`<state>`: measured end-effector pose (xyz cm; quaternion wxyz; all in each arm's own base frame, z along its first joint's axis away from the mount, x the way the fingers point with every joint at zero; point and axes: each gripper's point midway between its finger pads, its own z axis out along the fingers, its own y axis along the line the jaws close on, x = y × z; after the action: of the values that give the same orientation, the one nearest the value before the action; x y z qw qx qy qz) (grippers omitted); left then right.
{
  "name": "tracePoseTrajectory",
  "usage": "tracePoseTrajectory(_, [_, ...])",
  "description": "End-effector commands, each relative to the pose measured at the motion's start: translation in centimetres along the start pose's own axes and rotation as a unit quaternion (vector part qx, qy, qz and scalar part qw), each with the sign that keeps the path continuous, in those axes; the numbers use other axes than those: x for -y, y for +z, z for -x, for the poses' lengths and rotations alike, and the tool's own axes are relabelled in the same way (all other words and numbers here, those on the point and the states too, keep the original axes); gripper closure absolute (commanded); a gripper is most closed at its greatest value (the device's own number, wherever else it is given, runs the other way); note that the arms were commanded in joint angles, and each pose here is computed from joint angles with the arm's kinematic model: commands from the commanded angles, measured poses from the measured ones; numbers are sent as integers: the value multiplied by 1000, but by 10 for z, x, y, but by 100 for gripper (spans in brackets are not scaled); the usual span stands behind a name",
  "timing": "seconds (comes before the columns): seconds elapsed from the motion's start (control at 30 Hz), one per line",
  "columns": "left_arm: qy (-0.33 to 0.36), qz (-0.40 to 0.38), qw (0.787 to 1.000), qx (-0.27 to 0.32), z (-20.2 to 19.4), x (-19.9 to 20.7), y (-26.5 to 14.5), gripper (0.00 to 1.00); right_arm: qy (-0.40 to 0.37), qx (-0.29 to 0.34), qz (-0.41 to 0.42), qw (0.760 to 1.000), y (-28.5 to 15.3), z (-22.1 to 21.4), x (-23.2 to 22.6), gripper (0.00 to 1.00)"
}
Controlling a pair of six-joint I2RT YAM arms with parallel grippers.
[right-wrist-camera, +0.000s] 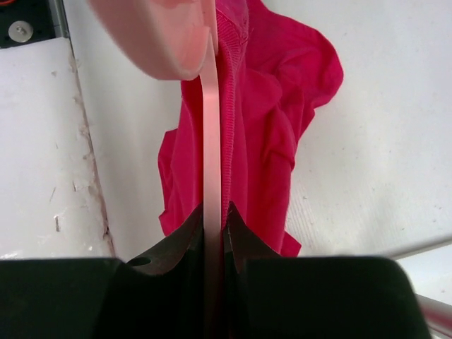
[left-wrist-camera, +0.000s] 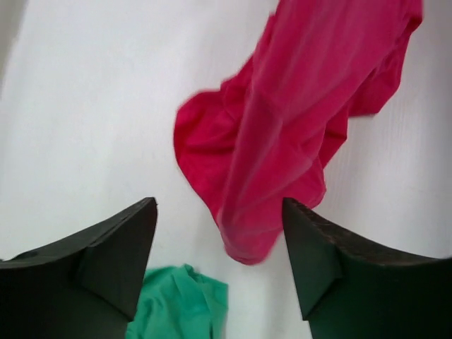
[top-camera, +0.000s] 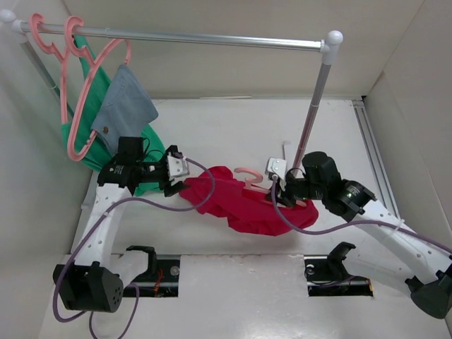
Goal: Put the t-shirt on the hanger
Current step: Place tshirt on hanger
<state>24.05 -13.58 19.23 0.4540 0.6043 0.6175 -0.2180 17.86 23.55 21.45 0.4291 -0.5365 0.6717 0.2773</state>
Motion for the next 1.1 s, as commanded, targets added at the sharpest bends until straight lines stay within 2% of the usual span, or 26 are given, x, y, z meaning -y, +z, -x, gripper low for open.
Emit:
tracePoseTrajectory(0.0, [54, -21, 994, 91, 69, 6, -19, 31, -5, 29, 3, 1000, -2, 23, 2, 100])
tracePoseTrajectory(0.1, [76, -50, 985, 147, 104, 19, -24, 20, 1, 28, 9, 1000, 2, 24, 3, 100])
tracePoseTrajectory(0.17, [72, -81, 978, 178, 125, 34, -23, 17, 4, 22, 11, 1000, 8, 21, 5, 100])
tracePoseTrajectory(0.2, [85, -73, 975, 191, 135, 29, -22, 17, 12, 20, 12, 1000, 12, 20, 6, 100])
tracePoseTrajectory(0.33, [58, -42, 973, 219, 166, 24, -17, 17, 9, 38, 16, 999, 21, 31, 6, 100])
tracePoseTrajectory(0.43, [58, -50, 973, 217, 175, 30, 1, 23, 15, 41, 20, 999, 31, 33, 8, 100])
tracePoseTrajectory(0.57, [0, -85, 972, 218, 183, 35, 22, 36, 12, 35, 36, 999, 43, 36, 3, 100])
tracePoseTrajectory(0.63, [-14, -62, 974, 216, 185, 23, 26, 42, 10, 34, 41, 999, 46, 38, 0, 100])
tracePoseTrajectory(0.67, [-7, -56, 975, 215, 184, 21, 26, 48, 10, 34, 41, 999, 46, 38, 0, 100])
tracePoseTrajectory(0.87, [-9, -65, 983, 171, 169, 18, 42, 65, 5, 38, 40, 998, 49, 41, 1, 100])
tracePoseTrajectory(0.9, [-9, -65, 983, 171, 169, 18, 42, 71, 5, 38, 40, 998, 49, 41, 1, 100])
tracePoseTrajectory(0.93, [-5, -62, 983, 172, 171, 18, 43, 89, 5, 38, 40, 998, 49, 41, 1, 100])
tracePoseTrajectory(0.97, [-9, -60, 983, 175, 173, 17, 43, 95, 8, 33, 41, 999, 52, 38, 1, 100])
tracePoseTrajectory(1.0, [-11, -57, 982, 182, 175, 15, 44, 100, 8, 33, 41, 999, 52, 38, 1, 100])
tracePoseTrajectory(1.07, [-21, -62, 980, 190, 179, 16, 43, 100, 5, 29, 42, 999, 54, 36, 2, 100])
